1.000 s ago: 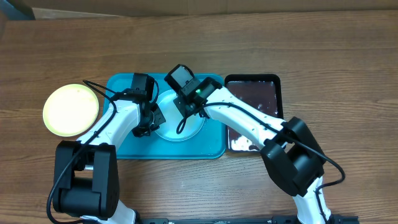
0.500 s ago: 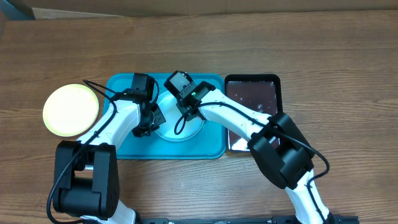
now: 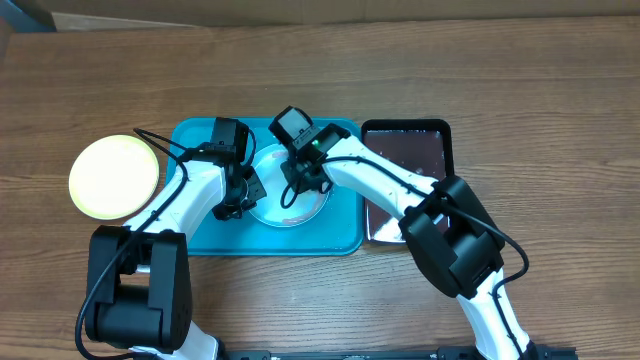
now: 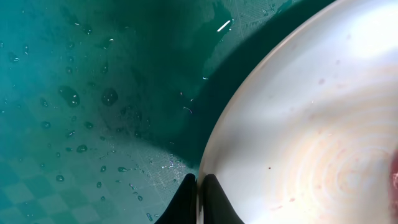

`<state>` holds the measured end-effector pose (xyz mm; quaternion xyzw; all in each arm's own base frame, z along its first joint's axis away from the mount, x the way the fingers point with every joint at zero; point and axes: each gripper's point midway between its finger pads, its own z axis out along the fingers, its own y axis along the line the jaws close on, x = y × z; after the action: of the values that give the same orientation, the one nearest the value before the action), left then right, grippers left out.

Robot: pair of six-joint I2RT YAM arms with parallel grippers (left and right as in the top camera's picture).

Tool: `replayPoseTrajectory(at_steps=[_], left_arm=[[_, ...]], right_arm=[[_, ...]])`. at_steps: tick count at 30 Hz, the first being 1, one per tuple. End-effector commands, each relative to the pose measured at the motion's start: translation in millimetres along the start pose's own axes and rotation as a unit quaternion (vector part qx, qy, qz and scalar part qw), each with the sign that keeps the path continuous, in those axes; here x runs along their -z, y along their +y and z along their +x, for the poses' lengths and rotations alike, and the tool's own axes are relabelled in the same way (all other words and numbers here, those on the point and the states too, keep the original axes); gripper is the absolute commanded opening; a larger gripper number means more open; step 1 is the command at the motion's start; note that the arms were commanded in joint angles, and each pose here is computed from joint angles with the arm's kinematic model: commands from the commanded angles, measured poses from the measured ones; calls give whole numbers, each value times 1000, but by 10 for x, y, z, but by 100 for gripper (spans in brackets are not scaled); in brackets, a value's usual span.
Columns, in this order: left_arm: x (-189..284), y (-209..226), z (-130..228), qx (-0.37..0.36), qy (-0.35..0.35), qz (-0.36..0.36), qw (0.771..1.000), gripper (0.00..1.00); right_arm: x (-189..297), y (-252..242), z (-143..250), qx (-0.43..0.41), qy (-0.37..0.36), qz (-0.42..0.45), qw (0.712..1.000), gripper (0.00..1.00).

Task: Clean dirty plates on tray and stack at the side
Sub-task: 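Scrub the light-blue plate with the sponge in the right gripper, then drop the sponge in the water tray and raise the right gripper away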

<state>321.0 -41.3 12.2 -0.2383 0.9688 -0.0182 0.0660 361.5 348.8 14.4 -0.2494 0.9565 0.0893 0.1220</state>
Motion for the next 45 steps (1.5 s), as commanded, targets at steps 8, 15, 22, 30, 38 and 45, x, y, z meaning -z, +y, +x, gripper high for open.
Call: replayPoseTrajectory(at_steps=[8, 15, 22, 30, 38, 45], left_arm=[[-82, 71, 90, -17, 11, -16, 1000, 4], [-82, 71, 89, -20, 11, -16, 1000, 4], [-82, 70, 88, -20, 11, -15, 1000, 4], [-82, 67, 85, -20, 10, -15, 1000, 4], [-83, 61, 85, -20, 11, -13, 1000, 4], [-83, 60, 85, -20, 11, -13, 1000, 4]], right_arm=[[289, 655, 34, -10, 49, -213, 976, 4], [1190, 217, -443, -23, -36, -209, 977, 4], [1482, -736, -207, -97, -11, -89, 991, 4], [1280, -1698, 439, -166, 83, 73, 980, 4], [802, -2156, 761, -226, 77, 157, 958, 4], [727, -2156, 788, -239, 73, 154, 956, 70]])
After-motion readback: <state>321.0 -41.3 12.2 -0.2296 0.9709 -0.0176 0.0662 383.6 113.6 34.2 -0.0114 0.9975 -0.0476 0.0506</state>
